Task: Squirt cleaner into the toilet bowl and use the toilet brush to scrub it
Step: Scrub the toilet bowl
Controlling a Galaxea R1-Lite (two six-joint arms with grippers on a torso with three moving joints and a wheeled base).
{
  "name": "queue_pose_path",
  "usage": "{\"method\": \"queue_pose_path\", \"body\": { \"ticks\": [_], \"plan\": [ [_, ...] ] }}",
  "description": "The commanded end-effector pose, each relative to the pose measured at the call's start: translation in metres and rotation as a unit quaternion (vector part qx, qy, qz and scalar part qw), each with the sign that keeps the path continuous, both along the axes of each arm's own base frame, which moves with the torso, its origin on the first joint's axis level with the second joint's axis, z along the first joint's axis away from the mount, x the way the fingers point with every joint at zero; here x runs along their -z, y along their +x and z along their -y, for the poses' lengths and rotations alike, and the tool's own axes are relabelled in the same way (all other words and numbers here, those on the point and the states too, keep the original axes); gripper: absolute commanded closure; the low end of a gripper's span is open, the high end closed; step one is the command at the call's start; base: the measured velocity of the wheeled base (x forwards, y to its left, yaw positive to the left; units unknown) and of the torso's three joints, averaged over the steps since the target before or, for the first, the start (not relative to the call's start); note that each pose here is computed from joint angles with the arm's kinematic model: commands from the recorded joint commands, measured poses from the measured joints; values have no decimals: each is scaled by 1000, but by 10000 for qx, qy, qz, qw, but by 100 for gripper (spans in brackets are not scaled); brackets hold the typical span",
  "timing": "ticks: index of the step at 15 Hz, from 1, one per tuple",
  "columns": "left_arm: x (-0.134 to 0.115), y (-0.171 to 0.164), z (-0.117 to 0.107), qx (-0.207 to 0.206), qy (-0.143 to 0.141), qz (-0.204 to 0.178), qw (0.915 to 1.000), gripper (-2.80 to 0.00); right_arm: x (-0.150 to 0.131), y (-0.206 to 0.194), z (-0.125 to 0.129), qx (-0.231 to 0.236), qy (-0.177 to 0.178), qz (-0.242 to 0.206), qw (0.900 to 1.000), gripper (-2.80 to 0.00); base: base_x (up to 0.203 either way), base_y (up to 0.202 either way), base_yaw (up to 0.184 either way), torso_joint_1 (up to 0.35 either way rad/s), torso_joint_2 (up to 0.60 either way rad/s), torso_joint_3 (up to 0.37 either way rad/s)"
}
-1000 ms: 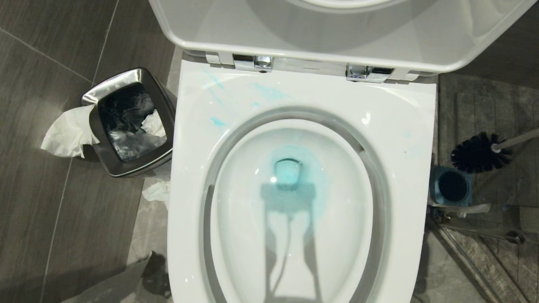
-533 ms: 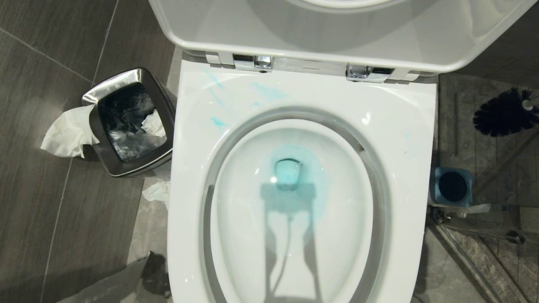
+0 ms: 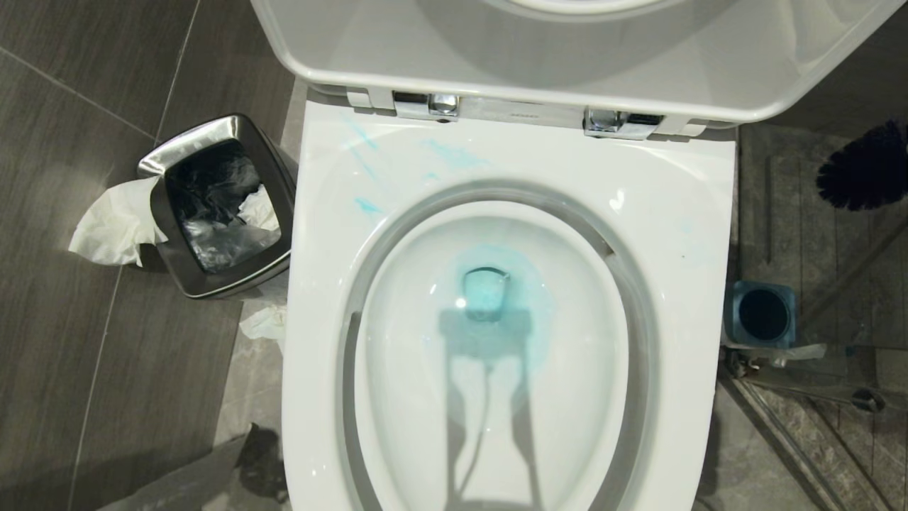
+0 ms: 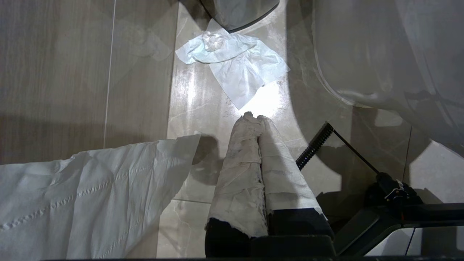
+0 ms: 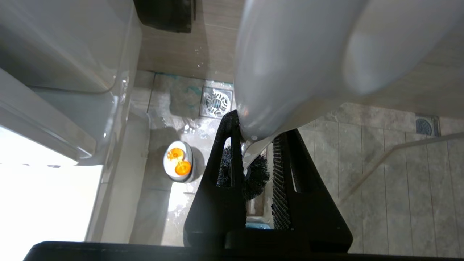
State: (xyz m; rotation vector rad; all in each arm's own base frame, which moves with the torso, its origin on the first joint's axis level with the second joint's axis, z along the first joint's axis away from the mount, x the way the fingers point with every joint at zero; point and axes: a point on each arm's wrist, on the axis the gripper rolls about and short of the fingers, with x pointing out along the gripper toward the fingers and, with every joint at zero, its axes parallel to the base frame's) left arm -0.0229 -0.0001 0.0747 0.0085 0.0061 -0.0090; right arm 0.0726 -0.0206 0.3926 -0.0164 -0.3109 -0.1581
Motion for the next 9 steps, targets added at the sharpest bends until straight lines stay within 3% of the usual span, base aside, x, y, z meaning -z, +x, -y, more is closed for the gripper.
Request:
{"method": "queue_pose_path", "body": {
  "ticks": [1, 4, 9],
  "plan": [
    [0, 0, 0, 1, 3, -7, 10000, 0, -1, -5, -2, -26, 0, 5, 10000, 0, 0, 0, 0, 0, 0, 0],
    [0, 0, 0, 1, 3, -7, 10000, 0, -5, -10, -4, -53, 63, -156, 9998, 0, 0, 0, 0, 1, 2, 21],
    [0, 0, 0, 1, 3, -7, 10000, 0, -8, -11, -4, -87, 46, -136, 9999, 0, 0, 0, 0, 3, 4, 169]
  ]
}}
